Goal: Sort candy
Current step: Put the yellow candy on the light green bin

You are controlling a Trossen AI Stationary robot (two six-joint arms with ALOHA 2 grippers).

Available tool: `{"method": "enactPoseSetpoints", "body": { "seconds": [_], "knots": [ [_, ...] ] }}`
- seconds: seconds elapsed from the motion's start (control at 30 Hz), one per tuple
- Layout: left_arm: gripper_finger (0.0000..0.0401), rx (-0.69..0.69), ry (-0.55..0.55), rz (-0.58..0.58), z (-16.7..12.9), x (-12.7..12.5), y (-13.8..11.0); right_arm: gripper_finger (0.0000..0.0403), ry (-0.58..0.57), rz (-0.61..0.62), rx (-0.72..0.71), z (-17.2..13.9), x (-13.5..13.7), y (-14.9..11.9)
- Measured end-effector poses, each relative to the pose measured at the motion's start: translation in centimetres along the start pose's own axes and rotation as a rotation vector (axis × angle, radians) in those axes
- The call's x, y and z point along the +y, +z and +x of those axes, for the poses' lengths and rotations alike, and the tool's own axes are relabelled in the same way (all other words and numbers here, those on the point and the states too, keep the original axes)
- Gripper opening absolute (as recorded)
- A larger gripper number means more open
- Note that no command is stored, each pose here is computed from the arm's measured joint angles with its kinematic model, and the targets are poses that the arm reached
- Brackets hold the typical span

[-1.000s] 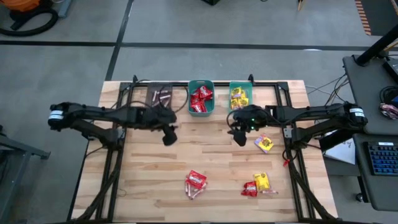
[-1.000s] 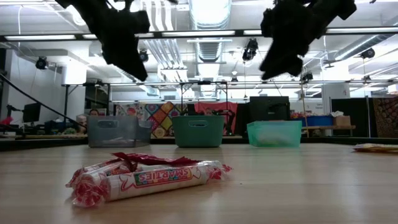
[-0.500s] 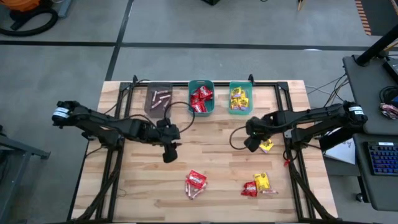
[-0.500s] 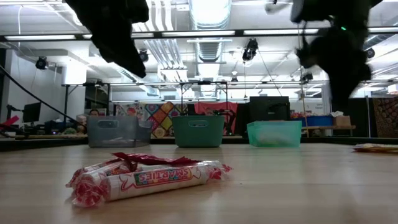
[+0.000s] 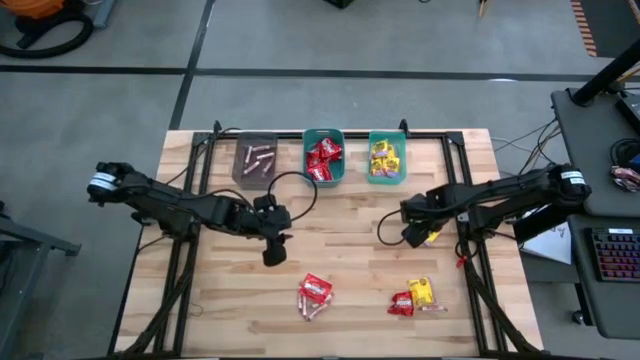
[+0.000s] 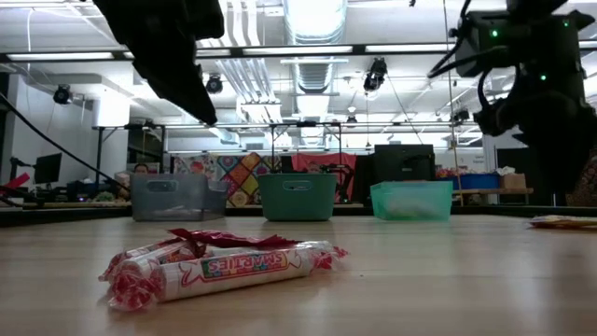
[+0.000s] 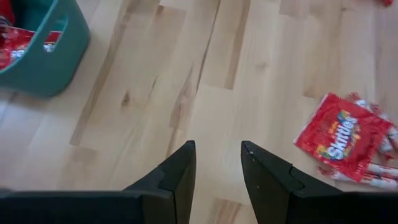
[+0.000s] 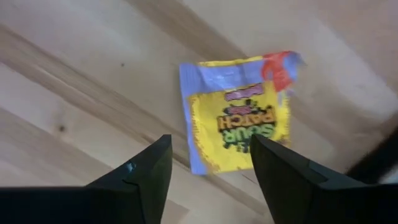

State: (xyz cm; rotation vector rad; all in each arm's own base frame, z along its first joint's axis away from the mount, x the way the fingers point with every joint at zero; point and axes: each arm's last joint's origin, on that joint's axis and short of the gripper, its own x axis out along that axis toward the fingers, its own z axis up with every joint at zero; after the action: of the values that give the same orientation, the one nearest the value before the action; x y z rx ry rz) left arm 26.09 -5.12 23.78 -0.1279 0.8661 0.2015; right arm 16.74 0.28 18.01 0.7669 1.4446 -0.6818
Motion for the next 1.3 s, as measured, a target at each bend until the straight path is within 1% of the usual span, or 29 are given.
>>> {"method": "enactPoseSetpoints", "body": {
  "seconds": [0.07,0.2,0.4,0.57,0.63,0.7,0.8,0.93,1.0,1.17,1.3],
  "knots": [
    [0.0112,-0.004,0.010,0.000,0.0,0.0,0.0,0.0216,0.017,0.012,0.005,0.7,-0.1,-0.1],
    [0.0112,-0.008,0.017,0.015,0.0,0.1,0.0,0.0221,-0.005,0.031,0.011,1.8,-0.7,-0.4],
    [0.0112,-0.042,0.042,0.040,0.0,0.1,0.3,0.0221,0.051,0.050,-0.029,3.9,-1.0,-0.5],
    [0.0112,-0.059,0.044,0.049,0.0,0.1,0.5,0.0213,0.018,0.075,-0.073,4.4,-1.4,-0.6],
    [0.0112,-0.064,0.058,0.049,0.0,0.1,0.5,0.0196,0.012,0.071,-0.081,4.4,-1.4,-0.5],
    [0.0112,-0.068,0.072,0.048,0.0,0.2,0.5,0.0171,0.011,0.058,-0.087,4.4,-1.4,-0.5],
    [0.0112,-0.071,0.077,0.044,0.0,0.2,0.5,0.0119,0.012,0.055,-0.107,4.5,-1.3,-0.4],
    [0.0112,-0.071,0.077,0.042,0.0,0.2,0.5,0.0043,0.013,0.014,-0.123,4.5,-1.2,-0.3],
    [0.0112,-0.071,0.077,0.041,0.0,0.2,0.5,0.0018,0.030,-0.016,-0.135,4.5,-1.1,-0.2],
    [0.0109,-0.063,0.078,0.039,0.2,0.2,0.1,0.0009,0.126,-0.070,-0.191,3.9,0.0,0.5],
    [0.0099,-0.099,0.054,0.030,0.6,-0.2,-0.2,0.0009,0.222,-0.143,-0.273,2.6,1.3,1.3]
  ]
}}
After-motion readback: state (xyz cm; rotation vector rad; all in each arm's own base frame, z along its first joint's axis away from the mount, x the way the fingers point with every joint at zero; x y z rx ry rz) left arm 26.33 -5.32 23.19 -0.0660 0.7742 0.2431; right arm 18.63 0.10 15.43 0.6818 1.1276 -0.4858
